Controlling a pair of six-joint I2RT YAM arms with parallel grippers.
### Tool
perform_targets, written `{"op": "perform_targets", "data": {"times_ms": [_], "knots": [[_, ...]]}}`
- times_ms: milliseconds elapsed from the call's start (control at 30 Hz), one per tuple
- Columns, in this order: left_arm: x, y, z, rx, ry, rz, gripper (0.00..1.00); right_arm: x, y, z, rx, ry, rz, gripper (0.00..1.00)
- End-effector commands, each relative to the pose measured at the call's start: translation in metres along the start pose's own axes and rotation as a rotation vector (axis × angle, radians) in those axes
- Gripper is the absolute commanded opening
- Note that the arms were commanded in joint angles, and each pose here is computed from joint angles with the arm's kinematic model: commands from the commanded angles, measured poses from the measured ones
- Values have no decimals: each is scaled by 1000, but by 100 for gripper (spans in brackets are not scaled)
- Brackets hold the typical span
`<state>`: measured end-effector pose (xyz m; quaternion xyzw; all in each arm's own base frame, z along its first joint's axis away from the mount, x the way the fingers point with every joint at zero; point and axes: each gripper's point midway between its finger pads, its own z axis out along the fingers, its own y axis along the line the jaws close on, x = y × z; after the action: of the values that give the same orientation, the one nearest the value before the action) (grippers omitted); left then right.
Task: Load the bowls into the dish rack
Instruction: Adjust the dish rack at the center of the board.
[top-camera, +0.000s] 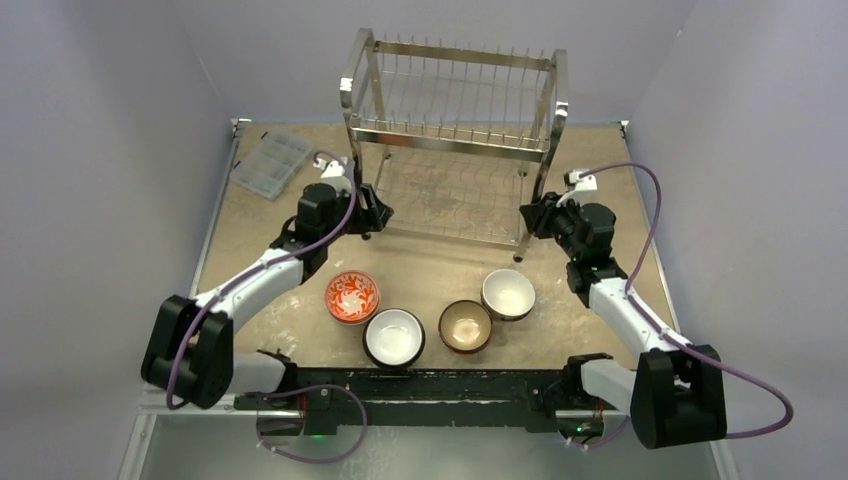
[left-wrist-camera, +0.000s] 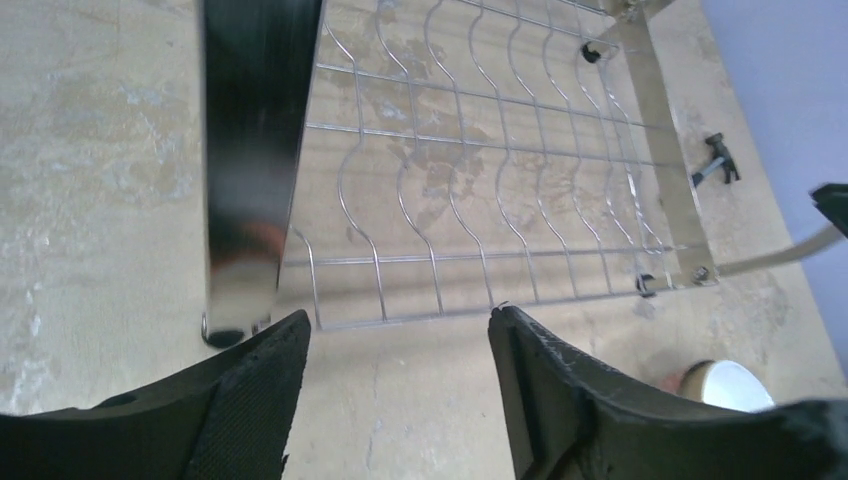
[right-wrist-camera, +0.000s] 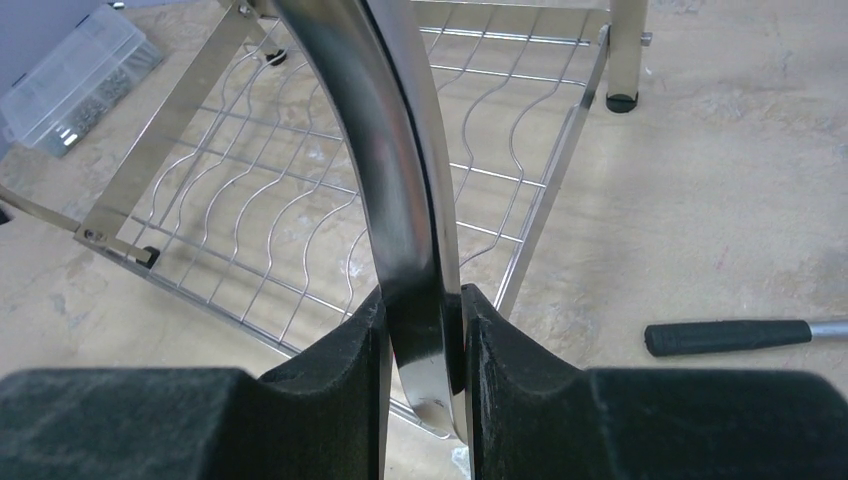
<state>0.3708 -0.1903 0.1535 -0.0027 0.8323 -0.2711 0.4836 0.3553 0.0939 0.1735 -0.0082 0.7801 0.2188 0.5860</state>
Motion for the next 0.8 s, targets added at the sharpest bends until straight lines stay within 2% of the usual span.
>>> {"op": "perform_targets", "data": {"times_ms": [0, 133, 233, 333, 433, 567, 633, 700, 767], "knots": [[-10, -14, -34, 63, -72, -14, 71, -49, 8, 15, -25, -121, 19, 0], [-5, -9, -57, 37, -82, -27, 86, -60, 11, 33, -52, -110, 35, 0], [-1, 9, -67, -55, -91, -27, 97, -64, 13, 46, -67, -83, 40, 0], [5, 28, -71, -151, -81, -15, 99, -64, 12, 51, -58, -54, 47, 0], [13, 39, -72, -205, -50, -10, 98, -61, 12, 45, -57, -49, 48, 10], [17, 47, -69, -235, -49, -10, 99, -57, 16, 30, -63, -62, 48, 30], [18, 50, -67, -251, -44, -12, 99, -52, 18, 24, -74, -61, 51, 36], [14, 47, -63, -237, -54, -8, 99, -46, 18, 19, -77, -62, 54, 47], [14, 45, -61, -222, -56, -11, 99, -42, 18, 17, -77, -62, 56, 53]]}}
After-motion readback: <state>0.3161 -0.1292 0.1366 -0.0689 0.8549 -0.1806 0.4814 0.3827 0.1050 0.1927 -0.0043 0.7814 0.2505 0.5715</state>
